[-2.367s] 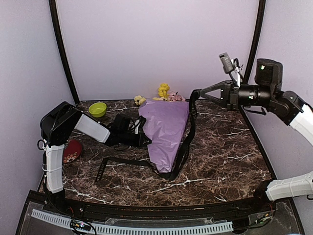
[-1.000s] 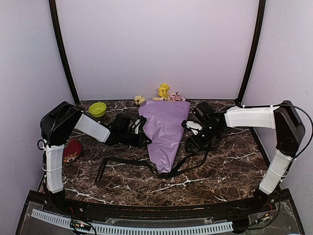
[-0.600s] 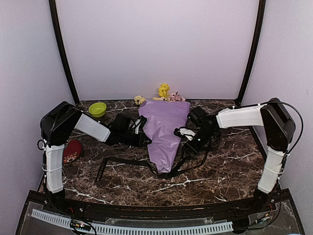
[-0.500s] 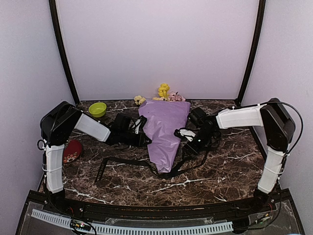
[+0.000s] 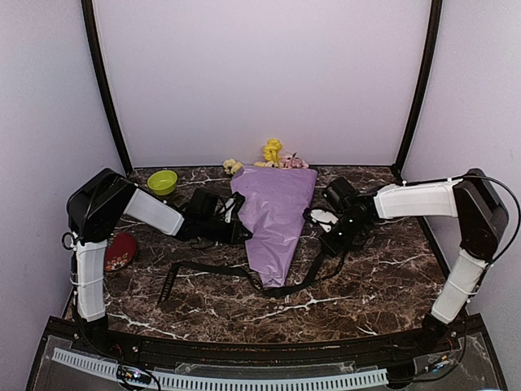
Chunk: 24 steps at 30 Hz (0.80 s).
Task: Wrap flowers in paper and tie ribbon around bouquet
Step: Adjust the right side of the ribbon at the center of the board.
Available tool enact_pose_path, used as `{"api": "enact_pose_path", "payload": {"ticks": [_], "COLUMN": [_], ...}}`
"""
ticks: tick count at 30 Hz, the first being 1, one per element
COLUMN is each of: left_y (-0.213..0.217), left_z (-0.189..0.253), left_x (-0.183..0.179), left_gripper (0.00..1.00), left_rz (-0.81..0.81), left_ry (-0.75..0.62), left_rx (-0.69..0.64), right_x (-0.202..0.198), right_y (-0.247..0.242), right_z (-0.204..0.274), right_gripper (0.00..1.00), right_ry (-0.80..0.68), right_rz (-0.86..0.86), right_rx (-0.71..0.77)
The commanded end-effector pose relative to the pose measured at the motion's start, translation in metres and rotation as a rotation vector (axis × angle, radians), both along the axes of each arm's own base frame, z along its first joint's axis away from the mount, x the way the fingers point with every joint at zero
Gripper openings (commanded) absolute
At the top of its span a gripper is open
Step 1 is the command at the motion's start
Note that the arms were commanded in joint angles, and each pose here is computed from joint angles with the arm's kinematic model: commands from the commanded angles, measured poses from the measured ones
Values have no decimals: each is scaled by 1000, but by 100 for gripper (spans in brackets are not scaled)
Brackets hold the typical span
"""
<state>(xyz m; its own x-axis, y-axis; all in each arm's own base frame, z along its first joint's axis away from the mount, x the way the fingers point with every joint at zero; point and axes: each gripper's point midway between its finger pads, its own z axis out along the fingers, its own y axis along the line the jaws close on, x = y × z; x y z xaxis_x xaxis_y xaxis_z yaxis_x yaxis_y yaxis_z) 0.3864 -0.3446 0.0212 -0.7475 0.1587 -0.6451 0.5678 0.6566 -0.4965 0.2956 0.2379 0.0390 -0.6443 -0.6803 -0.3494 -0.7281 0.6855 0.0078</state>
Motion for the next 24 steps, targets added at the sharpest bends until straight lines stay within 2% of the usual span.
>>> {"api": "enact_pose_path", "payload": {"ticks": [1, 6, 10, 11, 13, 17, 18, 21, 24], "left_y": [25, 26, 26, 27, 27, 27, 28, 27, 26], "left_z": [-31, -32, -33, -34, -34, -36, -36, -37, -37], "left_x": [-9, -9, -10, -10, -11, -12, -12, -13, -13], "left_gripper": [0, 0, 0, 0, 0, 0, 0, 0, 0], "left_rz": [49, 48, 49, 51, 52, 54, 54, 53, 53], "left_ry": [77, 80, 85, 87, 90, 91, 91, 99, 100], "left_rx": [132, 136, 140, 141, 140, 139, 139, 132, 128], "right_x": [24, 63, 92, 102, 109, 109, 106, 92, 59], "right_y": [-27, -78, -109, -111, -109, -88, -82, -54, -2], "right_z": [10, 7, 5, 12, 18, 50, 58, 80, 73], "right_gripper": [0, 0, 0, 16, 56, 93, 99, 99, 96], "right_ry": [-63, -92, -88, -100, -101, -149, -163, -178, -18], "right_rz": [-154, -413, -620, -651, -673, -672, -668, -626, -523], "right_rx": [-22, -66, -25, -14, -14, 75, 99, 204, 420]}}
